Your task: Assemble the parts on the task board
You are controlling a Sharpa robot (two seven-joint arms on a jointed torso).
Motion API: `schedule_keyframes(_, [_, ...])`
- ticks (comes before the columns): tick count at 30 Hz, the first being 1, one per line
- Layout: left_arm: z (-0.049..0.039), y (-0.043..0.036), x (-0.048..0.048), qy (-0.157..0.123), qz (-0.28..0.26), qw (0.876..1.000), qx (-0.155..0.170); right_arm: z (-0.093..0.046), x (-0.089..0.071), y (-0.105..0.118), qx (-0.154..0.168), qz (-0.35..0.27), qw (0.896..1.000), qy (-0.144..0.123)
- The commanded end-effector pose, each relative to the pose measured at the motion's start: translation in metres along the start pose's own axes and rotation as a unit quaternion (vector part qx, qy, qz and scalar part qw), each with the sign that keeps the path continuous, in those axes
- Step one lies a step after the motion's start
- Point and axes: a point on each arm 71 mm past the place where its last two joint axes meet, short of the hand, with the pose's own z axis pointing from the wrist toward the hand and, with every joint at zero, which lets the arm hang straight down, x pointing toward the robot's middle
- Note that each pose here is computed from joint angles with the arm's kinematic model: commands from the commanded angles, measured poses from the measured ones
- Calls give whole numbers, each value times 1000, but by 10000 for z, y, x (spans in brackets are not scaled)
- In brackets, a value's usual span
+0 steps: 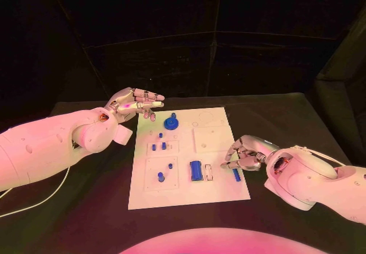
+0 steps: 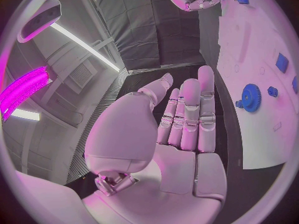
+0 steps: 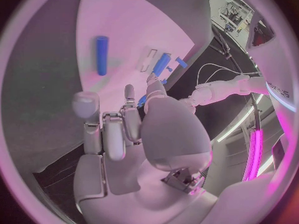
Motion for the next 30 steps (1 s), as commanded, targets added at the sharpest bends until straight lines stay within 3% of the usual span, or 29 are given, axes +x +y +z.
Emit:
schedule_keyframes(1, [6, -14, 21, 4, -4, 1000, 3, -59, -49, -120, 35, -9, 999, 2])
schedule_keyframes(9, [20, -14, 46, 6, -4, 1000, 4, -144, -115, -259, 60, -48, 997, 2])
schedule_keyframes(30, [18, -11, 38, 6, -4, 1000, 3, -22, -3, -220, 58, -108, 992, 43])
